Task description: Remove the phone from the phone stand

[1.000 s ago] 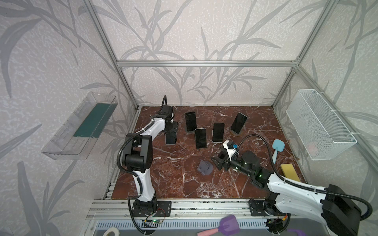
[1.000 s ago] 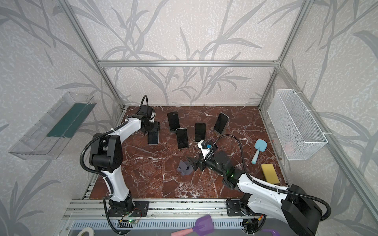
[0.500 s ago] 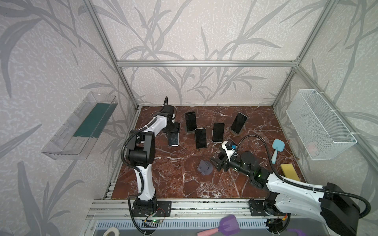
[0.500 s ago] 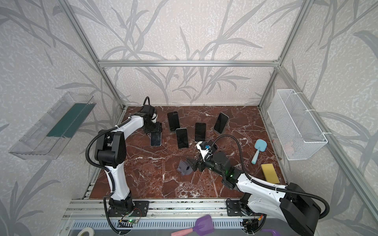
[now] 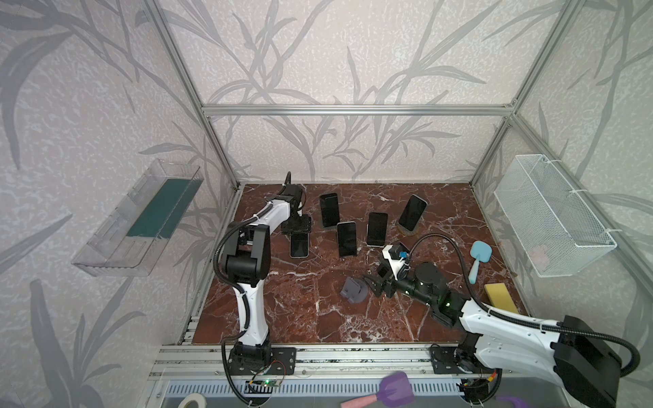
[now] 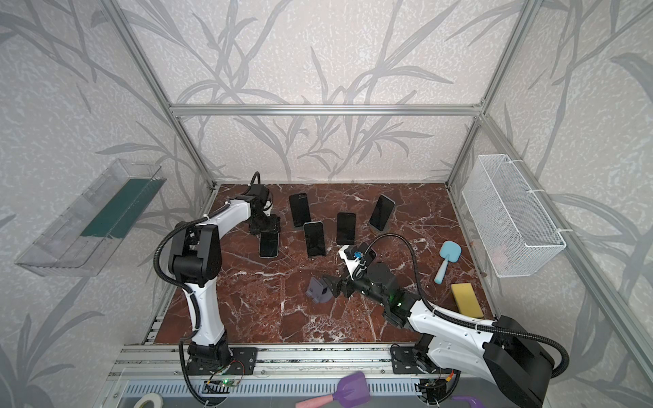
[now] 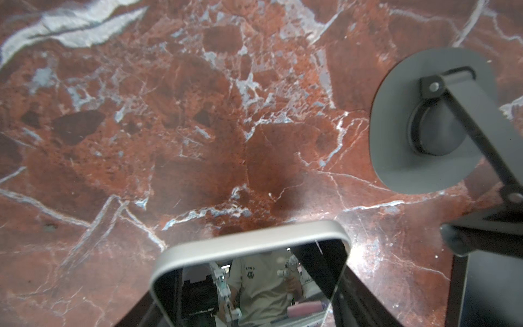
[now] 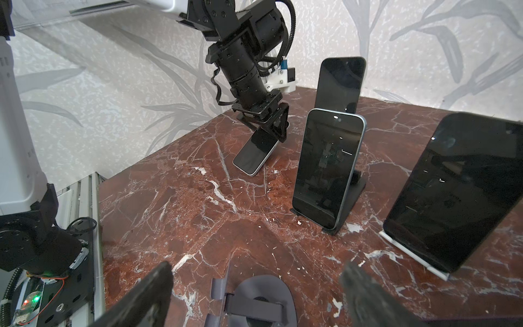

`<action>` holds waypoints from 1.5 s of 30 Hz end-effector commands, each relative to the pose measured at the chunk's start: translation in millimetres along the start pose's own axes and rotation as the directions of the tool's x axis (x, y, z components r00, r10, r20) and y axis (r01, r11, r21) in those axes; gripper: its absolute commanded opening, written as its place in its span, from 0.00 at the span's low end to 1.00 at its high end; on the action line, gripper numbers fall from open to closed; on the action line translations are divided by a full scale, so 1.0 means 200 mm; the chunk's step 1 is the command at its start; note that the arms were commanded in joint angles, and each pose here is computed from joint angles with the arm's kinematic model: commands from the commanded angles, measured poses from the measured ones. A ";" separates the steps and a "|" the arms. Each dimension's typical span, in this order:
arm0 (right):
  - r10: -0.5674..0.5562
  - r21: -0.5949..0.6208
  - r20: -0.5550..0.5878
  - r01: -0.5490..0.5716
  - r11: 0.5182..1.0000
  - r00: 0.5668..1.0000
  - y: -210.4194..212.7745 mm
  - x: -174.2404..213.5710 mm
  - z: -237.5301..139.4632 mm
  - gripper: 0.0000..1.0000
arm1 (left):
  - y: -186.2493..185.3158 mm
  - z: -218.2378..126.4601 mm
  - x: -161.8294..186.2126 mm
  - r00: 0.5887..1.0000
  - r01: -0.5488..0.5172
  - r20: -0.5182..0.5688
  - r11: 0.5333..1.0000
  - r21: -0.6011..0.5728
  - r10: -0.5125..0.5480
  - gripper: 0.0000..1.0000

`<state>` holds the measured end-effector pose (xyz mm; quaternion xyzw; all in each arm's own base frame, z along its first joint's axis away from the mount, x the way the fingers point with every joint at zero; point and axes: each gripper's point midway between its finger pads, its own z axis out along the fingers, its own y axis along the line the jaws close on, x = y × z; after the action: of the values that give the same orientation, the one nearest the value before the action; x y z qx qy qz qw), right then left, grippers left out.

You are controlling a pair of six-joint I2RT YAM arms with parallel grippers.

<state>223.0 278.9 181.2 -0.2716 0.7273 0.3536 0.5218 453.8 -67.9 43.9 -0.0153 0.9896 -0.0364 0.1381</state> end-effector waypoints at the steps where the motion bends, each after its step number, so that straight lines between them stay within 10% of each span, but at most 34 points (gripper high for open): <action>1: -0.001 -0.006 0.038 0.001 1.000 0.999 0.02 -0.07 0.00 0.92 | 0.03 0.05 0.09 0.998 -0.019 -0.061 0.999 -0.041 0.016 0.50; 45: -0.014 0.034 0.051 0.013 0.999 0.999 0.00 -0.06 -0.01 0.91 | -0.03 0.09 0.12 0.992 -0.081 -0.098 0.996 -0.045 0.077 0.54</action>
<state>224.4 278.9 180.6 -0.2647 0.7302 0.3443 0.5275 438.1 -76.8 21.2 0.0201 0.9946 -0.0184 0.0997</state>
